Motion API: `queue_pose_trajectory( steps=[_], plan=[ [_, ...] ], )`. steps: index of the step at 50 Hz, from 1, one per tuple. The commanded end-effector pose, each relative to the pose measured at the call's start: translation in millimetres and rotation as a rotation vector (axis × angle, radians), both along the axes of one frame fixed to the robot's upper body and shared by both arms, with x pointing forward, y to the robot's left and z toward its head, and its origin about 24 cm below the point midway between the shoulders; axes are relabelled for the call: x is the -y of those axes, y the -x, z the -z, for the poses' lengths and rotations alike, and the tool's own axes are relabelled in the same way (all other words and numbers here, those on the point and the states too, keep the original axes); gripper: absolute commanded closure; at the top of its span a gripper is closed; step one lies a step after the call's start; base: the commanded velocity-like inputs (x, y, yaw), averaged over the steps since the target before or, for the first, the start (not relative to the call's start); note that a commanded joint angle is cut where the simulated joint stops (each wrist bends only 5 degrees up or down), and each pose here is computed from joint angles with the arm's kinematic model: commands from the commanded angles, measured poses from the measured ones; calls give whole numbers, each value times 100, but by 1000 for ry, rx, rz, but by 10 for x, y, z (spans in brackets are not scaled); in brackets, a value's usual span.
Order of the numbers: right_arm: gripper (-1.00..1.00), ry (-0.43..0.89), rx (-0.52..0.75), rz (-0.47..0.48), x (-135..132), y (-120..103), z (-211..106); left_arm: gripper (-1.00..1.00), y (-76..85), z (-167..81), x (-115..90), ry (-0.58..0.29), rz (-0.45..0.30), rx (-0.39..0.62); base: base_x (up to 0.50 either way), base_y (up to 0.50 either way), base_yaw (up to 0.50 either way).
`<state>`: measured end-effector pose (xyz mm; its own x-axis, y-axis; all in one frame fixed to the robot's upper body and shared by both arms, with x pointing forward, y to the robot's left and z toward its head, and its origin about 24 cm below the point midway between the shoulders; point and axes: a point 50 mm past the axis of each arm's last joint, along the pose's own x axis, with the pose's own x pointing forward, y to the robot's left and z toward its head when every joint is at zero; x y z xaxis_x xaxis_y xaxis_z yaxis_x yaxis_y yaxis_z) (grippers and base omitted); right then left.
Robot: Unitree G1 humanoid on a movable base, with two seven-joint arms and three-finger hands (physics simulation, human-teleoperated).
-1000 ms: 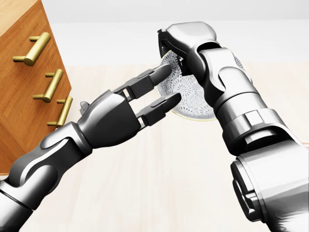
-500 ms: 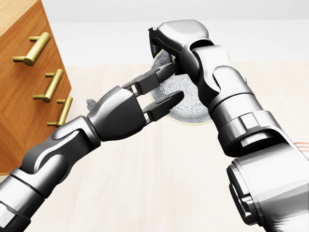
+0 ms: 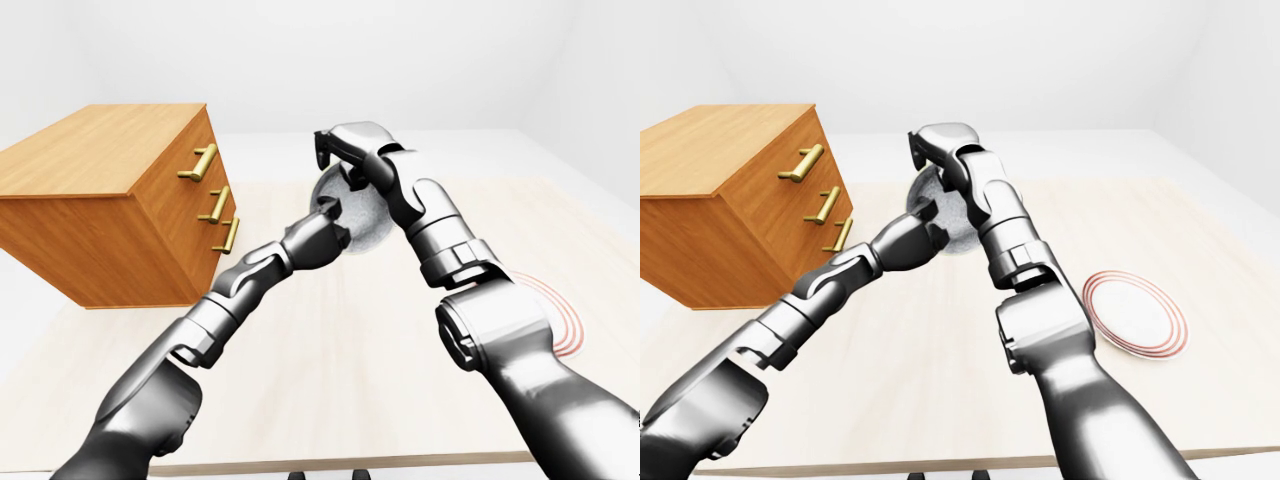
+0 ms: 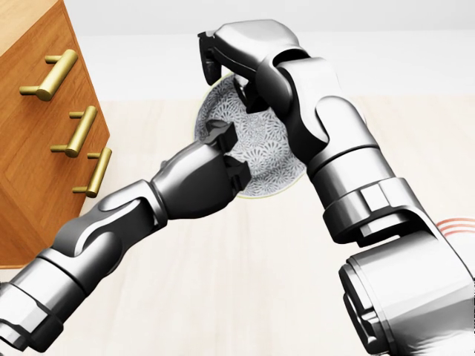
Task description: Put the bowl on top of the cabinet.
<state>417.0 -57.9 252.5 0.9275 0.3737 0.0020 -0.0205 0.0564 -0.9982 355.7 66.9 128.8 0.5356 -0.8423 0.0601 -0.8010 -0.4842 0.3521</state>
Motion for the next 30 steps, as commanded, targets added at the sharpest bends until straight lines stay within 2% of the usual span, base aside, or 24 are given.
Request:
queue_pose_trajectory(
  steps=[1,16,22,23,24,26,30],
  plan=[
    [100,-92,48,-57,-55,84,-259,100,37,214,-21,-74,0,-46,0,0,0],
    [100,-107,42,-75,-68,108,-284,100,69,316,-28,-104,6,-71,0,0,0],
    [100,-111,40,-78,-80,107,-282,100,86,212,-28,-66,16,-37,0,0,0],
    [35,-108,41,-74,-75,103,-269,100,92,179,-29,-52,19,-27,0,0,0],
    [-100,-121,35,-80,-79,108,-272,100,102,150,-30,-32,20,-19,0,0,0],
    [-100,-119,35,-85,-81,117,-279,100,110,131,-30,-23,22,-12,0,0,0],
    [-100,-199,109,-109,-30,186,-494,100,110,24,-28,32,18,15,0,0,0]
  ],
)
